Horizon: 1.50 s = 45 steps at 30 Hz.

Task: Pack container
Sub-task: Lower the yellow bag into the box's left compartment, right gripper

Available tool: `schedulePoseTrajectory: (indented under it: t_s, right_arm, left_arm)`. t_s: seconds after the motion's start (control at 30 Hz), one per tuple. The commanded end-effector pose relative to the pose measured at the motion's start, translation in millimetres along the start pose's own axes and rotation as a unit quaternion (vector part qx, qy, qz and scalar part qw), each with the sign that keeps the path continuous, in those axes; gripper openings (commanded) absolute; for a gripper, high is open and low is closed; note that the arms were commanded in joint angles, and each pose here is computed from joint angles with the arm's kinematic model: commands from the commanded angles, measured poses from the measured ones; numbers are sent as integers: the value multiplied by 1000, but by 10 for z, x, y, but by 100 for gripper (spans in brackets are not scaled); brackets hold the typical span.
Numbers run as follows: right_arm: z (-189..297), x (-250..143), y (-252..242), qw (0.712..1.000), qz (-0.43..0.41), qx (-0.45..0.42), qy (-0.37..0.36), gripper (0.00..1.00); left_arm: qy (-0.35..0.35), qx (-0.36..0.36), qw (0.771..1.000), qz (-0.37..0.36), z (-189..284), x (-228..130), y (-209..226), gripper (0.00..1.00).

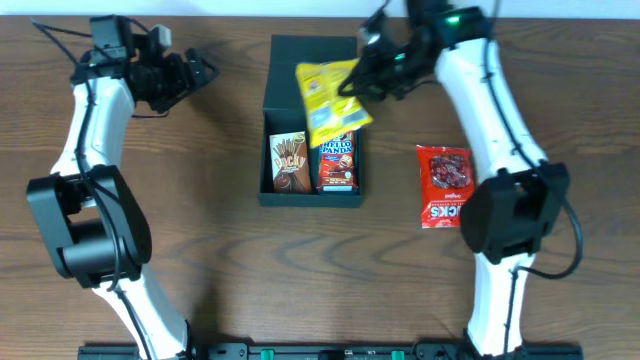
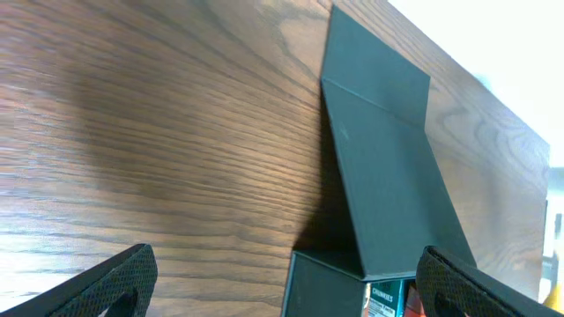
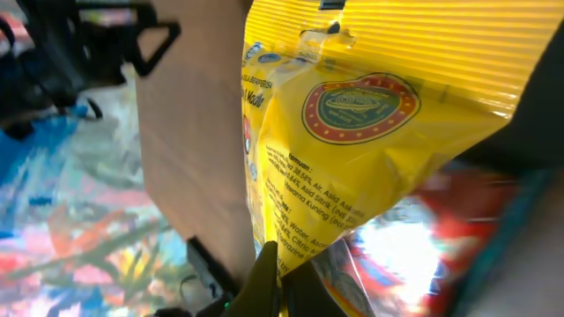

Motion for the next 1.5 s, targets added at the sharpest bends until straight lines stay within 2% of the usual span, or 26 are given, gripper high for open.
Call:
schedulePoseTrajectory:
  t_s: [0.0,0.33,0.5,0.8,1.03,1.07,1.13,1.2,1.27,1.37,1.4,1.47]
  right_arm:
    - [-163,-131,204,1000,-13,-19,17,2]
    - [-820,-373,223,995,-73,-24,66,2]
    - [-1024,-427,151,991,-112,-43,61,2]
    - [-1150,-521,60,977,-166,-127,37,2]
    - [-1148,-504,25,973,-172,-155,15,2]
    - [-1145,-507,17,973,-169,-159,15,9]
    - [-1139,-530,6,971,-173,-164,21,41]
    - [-1137,-533,4,971,-173,-165,23,68]
    - [-1140,-535,8,971,-173,-162,24,79]
    - [-1138,-530,39,976,-165,-140,35,76]
    - [-1130,-523,44,976,-164,-138,35,72]
    - [-1102,-504,54,978,-156,-136,31,57]
  left_arm:
    - [3,-11,1000,6,31,-4,59,95]
    - [2,-10,1000,4,44,0,79,95]
    - [2,-10,1000,4,44,0,79,95]
    - [2,-10,1000,2,44,0,79,95]
    - [2,-10,1000,-1,45,1,81,95]
    - [2,-10,1000,-1,45,1,80,95]
    - [1,-10,1000,-1,45,3,80,95]
    - [0,-10,1000,-2,45,6,79,95]
    - [0,-10,1000,-2,45,7,79,95]
    - [0,-10,1000,-2,45,6,79,95]
    - [0,-10,1000,-2,45,6,79,95]
    - [0,-10,1000,-2,45,6,79,95]
Point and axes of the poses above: each gripper's point midway between its finger pads, its own z axis back along the fingers, its own y axis along the line the jaws close on, x = y × z, the point moved 10 cm from there along z, back along the fingers
